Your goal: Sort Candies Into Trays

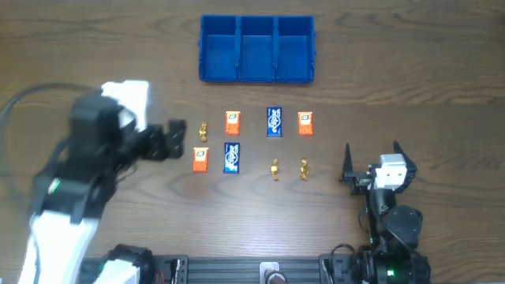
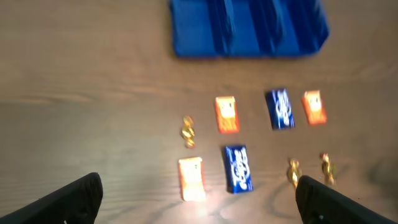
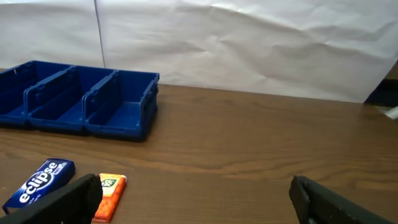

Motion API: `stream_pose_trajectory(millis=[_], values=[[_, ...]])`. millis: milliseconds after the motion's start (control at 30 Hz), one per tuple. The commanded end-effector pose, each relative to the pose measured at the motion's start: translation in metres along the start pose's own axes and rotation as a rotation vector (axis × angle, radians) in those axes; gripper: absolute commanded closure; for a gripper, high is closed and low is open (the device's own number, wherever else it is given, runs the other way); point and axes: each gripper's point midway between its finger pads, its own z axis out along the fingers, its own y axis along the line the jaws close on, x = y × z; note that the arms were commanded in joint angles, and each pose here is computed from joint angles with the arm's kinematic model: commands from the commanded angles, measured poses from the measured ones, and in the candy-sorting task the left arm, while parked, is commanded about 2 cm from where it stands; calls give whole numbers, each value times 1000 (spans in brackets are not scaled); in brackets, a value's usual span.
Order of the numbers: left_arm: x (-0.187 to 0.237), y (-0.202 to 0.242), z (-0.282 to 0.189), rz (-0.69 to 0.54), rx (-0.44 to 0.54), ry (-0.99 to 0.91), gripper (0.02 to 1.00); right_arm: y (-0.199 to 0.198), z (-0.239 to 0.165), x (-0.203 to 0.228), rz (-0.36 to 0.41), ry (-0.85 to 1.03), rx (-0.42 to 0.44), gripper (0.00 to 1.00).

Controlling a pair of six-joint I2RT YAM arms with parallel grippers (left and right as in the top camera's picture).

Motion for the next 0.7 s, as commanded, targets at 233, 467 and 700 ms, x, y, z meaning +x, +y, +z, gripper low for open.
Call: stream_pose_trajectory(millis=[233, 467, 700], values=[[71, -16, 109, -71, -93, 439, 23, -2, 0, 2, 2, 5, 12, 3], [104, -2, 135, -123, -195, 560, 56, -2, 0, 2, 2, 5, 11, 3], [128, 11, 158, -137, -237, 596, 60, -2, 0, 2, 2, 5, 11, 3]])
